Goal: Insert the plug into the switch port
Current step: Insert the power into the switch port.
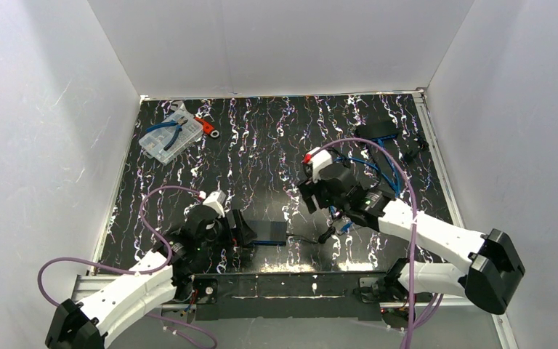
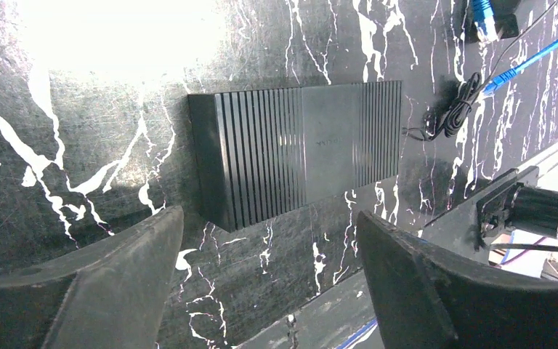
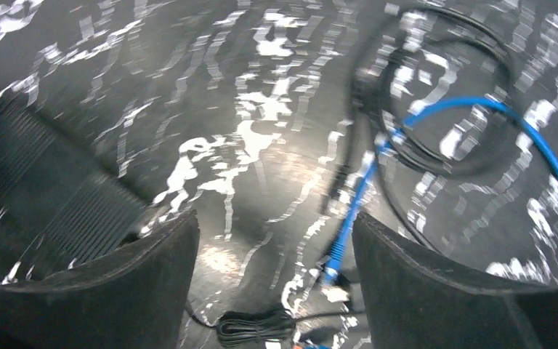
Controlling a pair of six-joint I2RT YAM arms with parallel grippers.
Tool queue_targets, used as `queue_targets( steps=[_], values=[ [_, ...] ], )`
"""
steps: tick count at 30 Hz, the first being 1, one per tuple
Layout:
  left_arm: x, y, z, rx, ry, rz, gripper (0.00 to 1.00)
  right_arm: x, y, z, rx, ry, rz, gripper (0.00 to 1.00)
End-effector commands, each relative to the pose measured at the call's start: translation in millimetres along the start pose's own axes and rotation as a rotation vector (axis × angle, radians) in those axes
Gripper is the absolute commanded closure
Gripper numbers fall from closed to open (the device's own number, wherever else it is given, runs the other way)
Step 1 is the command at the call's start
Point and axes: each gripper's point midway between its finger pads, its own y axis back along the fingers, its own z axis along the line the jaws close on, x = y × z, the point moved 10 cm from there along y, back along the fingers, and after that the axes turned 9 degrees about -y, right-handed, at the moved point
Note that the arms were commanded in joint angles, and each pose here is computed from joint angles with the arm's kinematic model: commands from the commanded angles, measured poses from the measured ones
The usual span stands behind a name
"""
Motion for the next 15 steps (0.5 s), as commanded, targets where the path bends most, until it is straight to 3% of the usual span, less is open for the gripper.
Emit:
queue_targets(
  steps=[1, 6, 15],
  values=[
    [0, 5, -1, 0.005, -0.01, 0.001, 0.04, -4, 13, -24, 0.329, -0.315, -0.042, 0.14],
    [-6, 9, -6, 0.029, -0.02, -0.029, 0.02, -3, 18, -30, 0.399, -0.395, 0.031, 0.13],
    [-21, 17, -18, 0.045, -0.038, -0.03, 0.02, 10, 29, -39, 0.516, -0.504, 0.027, 0.14]
  ],
)
